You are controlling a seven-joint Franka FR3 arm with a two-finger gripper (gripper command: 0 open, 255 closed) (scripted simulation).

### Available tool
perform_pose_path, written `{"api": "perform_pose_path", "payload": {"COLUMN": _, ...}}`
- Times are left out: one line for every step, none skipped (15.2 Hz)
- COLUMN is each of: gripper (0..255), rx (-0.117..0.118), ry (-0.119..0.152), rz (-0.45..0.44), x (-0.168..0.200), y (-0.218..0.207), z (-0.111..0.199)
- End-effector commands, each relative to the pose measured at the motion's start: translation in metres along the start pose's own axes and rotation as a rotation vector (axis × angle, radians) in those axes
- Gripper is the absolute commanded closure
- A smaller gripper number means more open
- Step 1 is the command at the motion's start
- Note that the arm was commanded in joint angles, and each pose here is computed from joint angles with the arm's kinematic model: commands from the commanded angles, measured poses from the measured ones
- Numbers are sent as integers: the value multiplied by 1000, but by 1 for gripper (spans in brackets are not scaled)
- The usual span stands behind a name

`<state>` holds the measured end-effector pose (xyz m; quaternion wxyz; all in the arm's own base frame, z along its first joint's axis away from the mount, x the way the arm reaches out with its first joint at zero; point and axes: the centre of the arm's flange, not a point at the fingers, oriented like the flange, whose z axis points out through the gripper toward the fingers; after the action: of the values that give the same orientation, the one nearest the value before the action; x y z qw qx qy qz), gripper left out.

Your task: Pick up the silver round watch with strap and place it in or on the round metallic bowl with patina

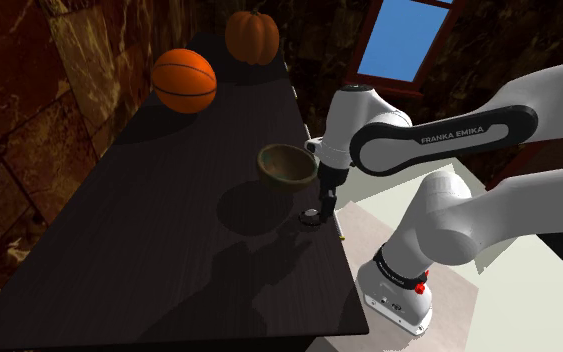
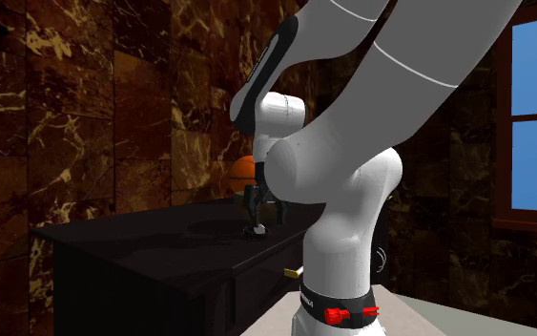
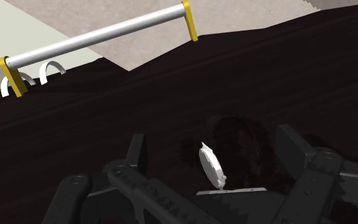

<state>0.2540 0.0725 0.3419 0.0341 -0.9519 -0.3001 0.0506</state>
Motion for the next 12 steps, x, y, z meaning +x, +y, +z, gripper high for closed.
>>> {"api": "perform_pose_path", "payload": {"gripper": 0, "rx": 0, "ry": 0, "rz": 0, "x": 0, "y": 0, "z": 0}}
{"api": "perform_pose_path", "payload": {"gripper": 0, "rx": 0, "ry": 0, "rz": 0, "x": 0, "y": 0, "z": 0}}
{"api": "perform_pose_path", "payload": {"gripper": 255, "rx": 0, "ry": 0, "rz": 0, "x": 0, "y": 0, "z": 0}}
{"api": "perform_pose_path", "payload": {"gripper": 255, "rx": 0, "ry": 0, "rz": 0, "x": 0, "y": 0, "z": 0}}
{"api": "perform_pose_path", "payload": {"gripper": 255, "rx": 0, "ry": 0, "rz": 0, "x": 0, "y": 0, "z": 0}}
{"api": "perform_pose_path", "payload": {"gripper": 255, "rx": 0, "ry": 0, "rz": 0, "x": 0, "y": 0, "z": 0}}
{"api": "perform_pose_path", "payload": {"gripper": 255, "rx": 0, "ry": 0, "rz": 0, "x": 0, "y": 0, "z": 0}}
{"api": "perform_pose_path", "payload": {"gripper": 255, "rx": 0, "ry": 0, "rz": 0, "x": 0, "y": 0, "z": 0}}
{"api": "perform_pose_path", "payload": {"gripper": 255, "rx": 0, "ry": 0, "rz": 0, "x": 0, "y": 0, "z": 0}}
{"api": "perform_pose_path", "payload": {"gripper": 255, "rx": 0, "ry": 0, "rz": 0, "x": 0, "y": 0, "z": 0}}
{"api": "perform_pose_path", "payload": {"gripper": 255, "rx": 0, "ry": 0, "rz": 0, "x": 0, "y": 0, "z": 0}}
{"api": "perform_pose_path", "payload": {"gripper": 255, "rx": 0, "ry": 0, "rz": 0, "x": 0, "y": 0, "z": 0}}
